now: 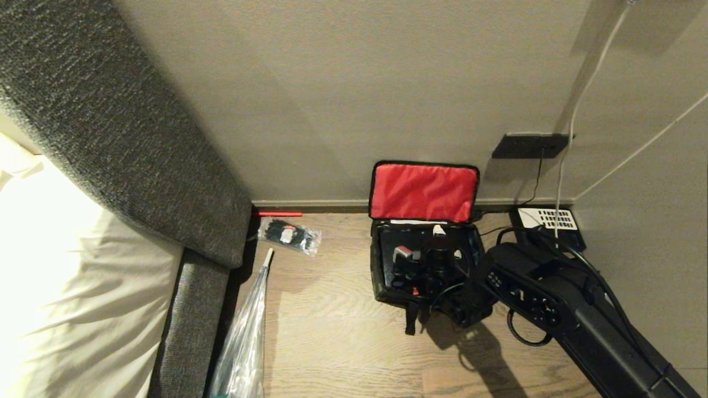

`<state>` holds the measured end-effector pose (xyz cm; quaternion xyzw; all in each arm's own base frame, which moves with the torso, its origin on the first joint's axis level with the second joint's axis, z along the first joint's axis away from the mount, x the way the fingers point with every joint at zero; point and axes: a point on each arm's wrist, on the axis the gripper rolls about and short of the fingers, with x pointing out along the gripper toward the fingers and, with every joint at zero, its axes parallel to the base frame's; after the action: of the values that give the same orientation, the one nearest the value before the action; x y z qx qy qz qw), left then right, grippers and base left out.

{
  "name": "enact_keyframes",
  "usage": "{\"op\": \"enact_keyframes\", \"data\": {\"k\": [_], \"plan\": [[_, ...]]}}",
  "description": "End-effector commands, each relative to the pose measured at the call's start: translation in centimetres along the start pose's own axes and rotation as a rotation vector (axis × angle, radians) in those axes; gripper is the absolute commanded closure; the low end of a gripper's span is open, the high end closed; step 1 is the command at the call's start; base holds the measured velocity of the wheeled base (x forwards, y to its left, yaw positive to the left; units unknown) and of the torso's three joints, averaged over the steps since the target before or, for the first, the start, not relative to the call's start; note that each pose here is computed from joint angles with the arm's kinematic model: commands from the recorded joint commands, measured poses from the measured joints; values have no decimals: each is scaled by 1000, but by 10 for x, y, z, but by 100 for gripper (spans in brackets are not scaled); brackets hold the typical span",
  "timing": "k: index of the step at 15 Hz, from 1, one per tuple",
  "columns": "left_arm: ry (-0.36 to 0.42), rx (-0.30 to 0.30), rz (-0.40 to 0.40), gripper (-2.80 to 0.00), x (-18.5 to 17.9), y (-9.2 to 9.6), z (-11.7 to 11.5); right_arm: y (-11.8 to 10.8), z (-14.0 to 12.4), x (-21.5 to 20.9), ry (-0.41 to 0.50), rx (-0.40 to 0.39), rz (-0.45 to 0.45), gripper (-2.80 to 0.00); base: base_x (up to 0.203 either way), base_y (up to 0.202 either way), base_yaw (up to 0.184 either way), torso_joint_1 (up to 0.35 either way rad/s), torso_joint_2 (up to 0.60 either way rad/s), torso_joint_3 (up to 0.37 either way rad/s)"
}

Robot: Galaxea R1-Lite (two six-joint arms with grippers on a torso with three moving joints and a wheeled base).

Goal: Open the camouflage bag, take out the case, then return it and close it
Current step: Grip the handle

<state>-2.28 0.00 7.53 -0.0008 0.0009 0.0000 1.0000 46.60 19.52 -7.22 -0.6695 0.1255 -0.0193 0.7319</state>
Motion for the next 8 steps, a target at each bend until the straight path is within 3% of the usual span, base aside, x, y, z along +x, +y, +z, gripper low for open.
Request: {"op": "enact_keyframes", "data": {"k": [1,8], "plan": [[0,0,0,0,0,0,0,1,-2,6,10,0,-8,-280,0,0,0,0,0,0],[0,0,0,0,0,0,0,-5,1,12,10,28,-41,-280,0,0,0,0,0,0]]}}
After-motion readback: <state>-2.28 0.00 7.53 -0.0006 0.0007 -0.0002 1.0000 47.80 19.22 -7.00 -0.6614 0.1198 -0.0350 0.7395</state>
